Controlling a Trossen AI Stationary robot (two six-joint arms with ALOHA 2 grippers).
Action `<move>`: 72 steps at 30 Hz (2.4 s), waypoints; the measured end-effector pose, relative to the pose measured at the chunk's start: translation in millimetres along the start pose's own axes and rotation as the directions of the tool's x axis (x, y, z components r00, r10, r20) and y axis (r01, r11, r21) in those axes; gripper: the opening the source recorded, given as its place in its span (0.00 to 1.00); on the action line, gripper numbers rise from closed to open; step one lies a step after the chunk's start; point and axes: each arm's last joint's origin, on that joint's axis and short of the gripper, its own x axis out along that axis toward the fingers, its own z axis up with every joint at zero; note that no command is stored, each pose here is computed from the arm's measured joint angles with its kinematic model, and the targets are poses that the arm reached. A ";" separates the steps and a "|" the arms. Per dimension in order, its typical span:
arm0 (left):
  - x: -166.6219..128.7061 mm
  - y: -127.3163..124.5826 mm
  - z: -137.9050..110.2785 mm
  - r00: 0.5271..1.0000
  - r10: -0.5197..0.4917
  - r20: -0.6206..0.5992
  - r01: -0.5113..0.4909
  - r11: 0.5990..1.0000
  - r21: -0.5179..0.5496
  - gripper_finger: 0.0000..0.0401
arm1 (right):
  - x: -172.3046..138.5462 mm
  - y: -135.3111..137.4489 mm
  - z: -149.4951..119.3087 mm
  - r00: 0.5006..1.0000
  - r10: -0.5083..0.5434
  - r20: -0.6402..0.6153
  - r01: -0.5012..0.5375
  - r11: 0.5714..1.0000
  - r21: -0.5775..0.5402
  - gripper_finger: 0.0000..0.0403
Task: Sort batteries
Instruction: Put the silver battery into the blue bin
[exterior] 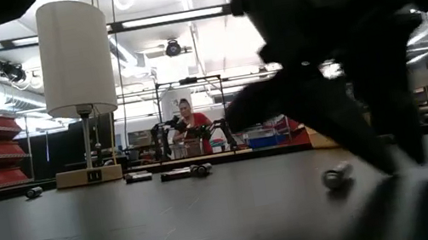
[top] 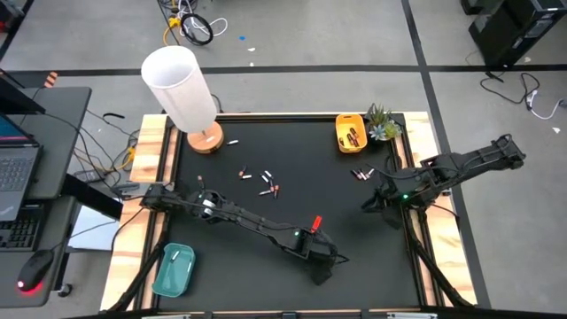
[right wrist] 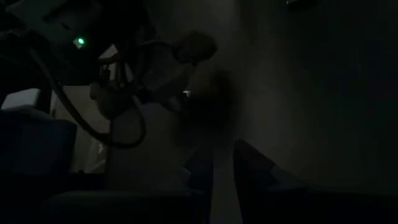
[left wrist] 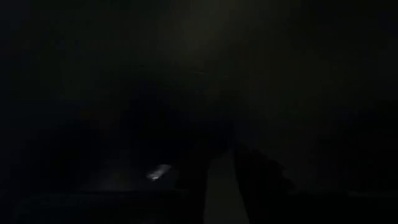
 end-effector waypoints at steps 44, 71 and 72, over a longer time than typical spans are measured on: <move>-56.6 38.0 -17.2 0.907 0.369 -0.204 -0.403 0.901 -0.163 0.53 | 5.8 18.6 16.2 0.978 0.159 0.134 -0.173 0.980 0.096 0.21; -128.0 75.4 -61.0 0.924 0.379 -0.055 -0.381 0.897 -0.225 0.42 | 5.6 19.5 19.5 0.972 0.159 0.173 -0.183 0.974 0.134 0.21; -127.5 82.4 -65.8 0.922 0.382 -0.059 -0.385 0.891 -0.243 0.42 | 5.6 19.5 19.5 0.972 0.158 0.173 -0.183 0.974 0.137 0.21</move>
